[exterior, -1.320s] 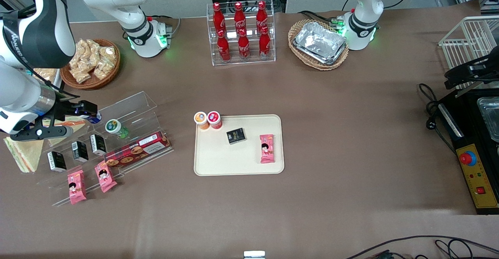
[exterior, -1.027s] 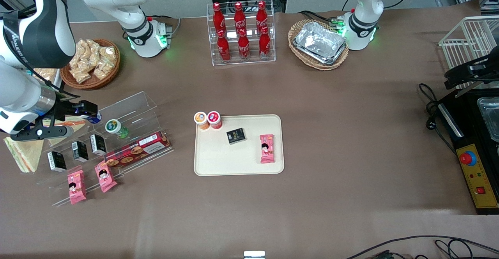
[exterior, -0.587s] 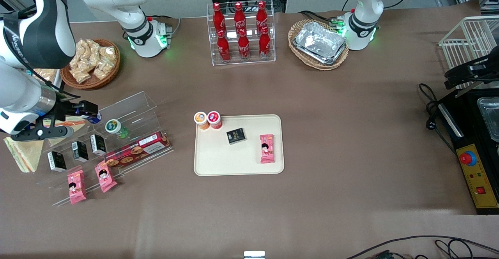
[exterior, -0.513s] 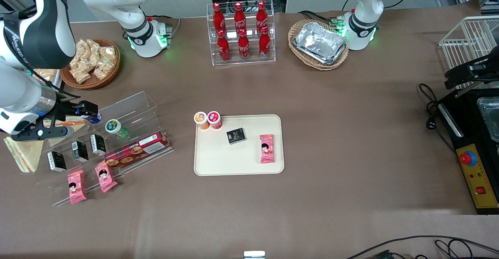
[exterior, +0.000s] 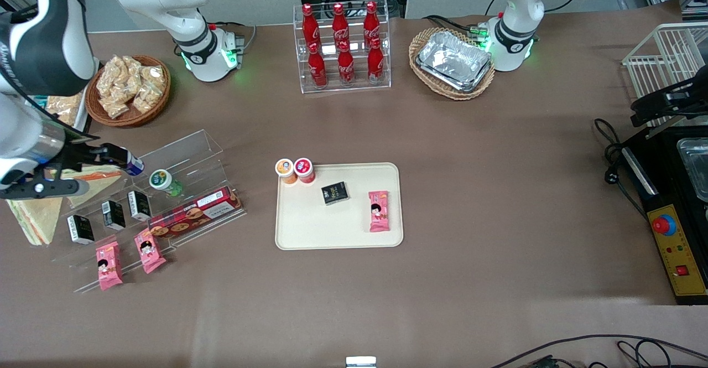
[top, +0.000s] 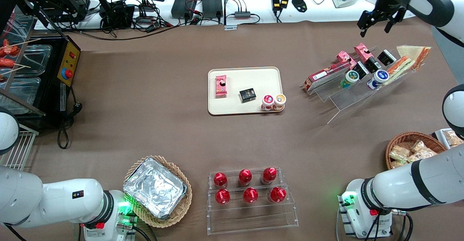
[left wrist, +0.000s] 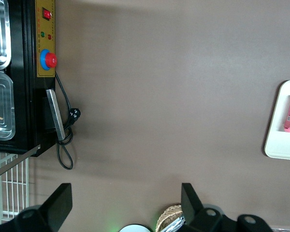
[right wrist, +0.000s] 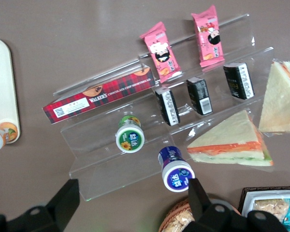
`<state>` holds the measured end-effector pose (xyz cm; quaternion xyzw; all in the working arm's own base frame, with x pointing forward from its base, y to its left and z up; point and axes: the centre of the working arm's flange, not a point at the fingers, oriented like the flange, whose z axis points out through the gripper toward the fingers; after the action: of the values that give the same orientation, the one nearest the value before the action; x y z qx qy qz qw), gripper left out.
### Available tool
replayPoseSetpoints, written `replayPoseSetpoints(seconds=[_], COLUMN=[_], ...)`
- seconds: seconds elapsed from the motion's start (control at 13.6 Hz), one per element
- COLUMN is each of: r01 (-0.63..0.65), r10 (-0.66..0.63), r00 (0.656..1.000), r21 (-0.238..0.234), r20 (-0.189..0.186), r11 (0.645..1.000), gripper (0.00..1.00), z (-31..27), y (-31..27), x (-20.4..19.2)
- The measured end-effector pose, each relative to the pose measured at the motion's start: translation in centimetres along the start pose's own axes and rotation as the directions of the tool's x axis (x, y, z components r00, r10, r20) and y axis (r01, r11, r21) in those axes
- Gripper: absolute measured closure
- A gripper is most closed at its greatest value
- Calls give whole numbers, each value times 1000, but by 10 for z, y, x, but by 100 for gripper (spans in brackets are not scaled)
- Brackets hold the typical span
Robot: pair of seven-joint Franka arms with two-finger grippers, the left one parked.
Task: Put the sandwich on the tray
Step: 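Move the right gripper over the acrylic rack toward the wrapped sandwiches, then lower the right gripper and grasp a wrapped triangular sandwich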
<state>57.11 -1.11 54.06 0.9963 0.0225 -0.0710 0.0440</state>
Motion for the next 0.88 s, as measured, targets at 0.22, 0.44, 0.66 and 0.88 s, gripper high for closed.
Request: replayPoseSetpoints(seconds=[0.22,0.44,0.66,0.88], r01=[-81,-148,-168,-168], r10=[81,148,169,169], r00=[997,989,985,985], r21=[26,36,40,44], r20=[-8,-10,-19,-25], r11=[996,988,985,985], gripper=[0,0,0,0], z=[-3,-4,-7,-6], y=[43,82,104,138], x=[-7,-15,-22,-33])
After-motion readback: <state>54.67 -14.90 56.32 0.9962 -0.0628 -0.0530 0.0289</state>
